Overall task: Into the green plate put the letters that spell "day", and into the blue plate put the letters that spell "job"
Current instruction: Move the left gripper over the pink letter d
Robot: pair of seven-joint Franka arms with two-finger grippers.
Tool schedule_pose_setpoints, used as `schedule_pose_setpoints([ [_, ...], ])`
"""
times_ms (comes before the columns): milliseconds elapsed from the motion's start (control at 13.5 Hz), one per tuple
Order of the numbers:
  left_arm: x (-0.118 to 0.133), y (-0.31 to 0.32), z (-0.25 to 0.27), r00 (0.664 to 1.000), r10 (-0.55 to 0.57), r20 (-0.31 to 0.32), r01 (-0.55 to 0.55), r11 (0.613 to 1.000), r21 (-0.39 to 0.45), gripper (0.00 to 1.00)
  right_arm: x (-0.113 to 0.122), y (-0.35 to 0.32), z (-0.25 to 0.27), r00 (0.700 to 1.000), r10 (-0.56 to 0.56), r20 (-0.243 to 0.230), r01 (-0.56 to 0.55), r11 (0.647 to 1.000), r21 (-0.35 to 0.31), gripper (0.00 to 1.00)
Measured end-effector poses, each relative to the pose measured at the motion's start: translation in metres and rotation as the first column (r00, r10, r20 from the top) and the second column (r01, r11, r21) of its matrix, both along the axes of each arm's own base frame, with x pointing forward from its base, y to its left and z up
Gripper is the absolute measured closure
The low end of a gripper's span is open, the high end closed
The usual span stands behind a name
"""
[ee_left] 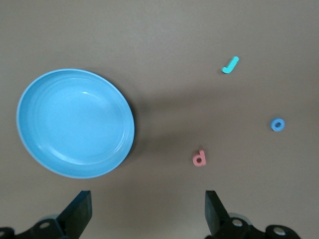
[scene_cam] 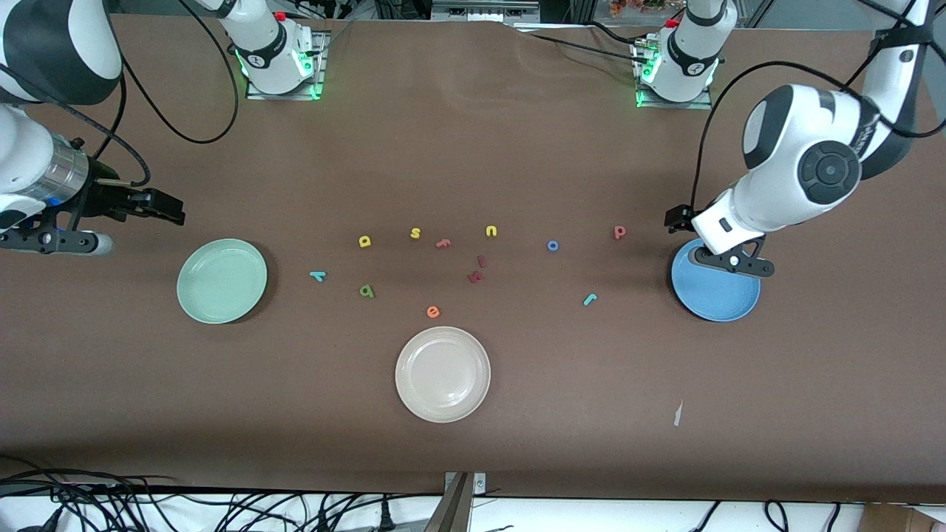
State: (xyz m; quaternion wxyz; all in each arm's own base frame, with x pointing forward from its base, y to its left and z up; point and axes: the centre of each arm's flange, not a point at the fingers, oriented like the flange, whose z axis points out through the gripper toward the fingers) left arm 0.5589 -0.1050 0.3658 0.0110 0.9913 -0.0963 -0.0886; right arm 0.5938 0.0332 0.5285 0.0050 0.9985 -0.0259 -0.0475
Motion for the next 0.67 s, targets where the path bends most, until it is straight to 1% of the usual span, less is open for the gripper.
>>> schedule_pose_setpoints([
  [371,-0.025,-0.023,-0.077,0.999,-0.019,0.044,0.019,1.0,-0.014,0.0,0.0,-0.006,0.0,1.0,-0.01,0.0,0.01,1.0,-0.003,0.0],
  [519,-0.039,-0.03,-0.098,0.998,-0.029,0.058,0.03,0.999,-0.017,0.0,0.001,-0.012,0.0,1.0,-0.02,0.0,0.02,1.0,-0.004,0.0],
  [668,-0.048,-0.035,-0.116,0.998,-0.039,0.057,0.04,0.999,-0.019,0.0,0.001,-0.013,-0.001,1.0,-0.021,-0.001,0.021,1.0,-0.004,0.0],
])
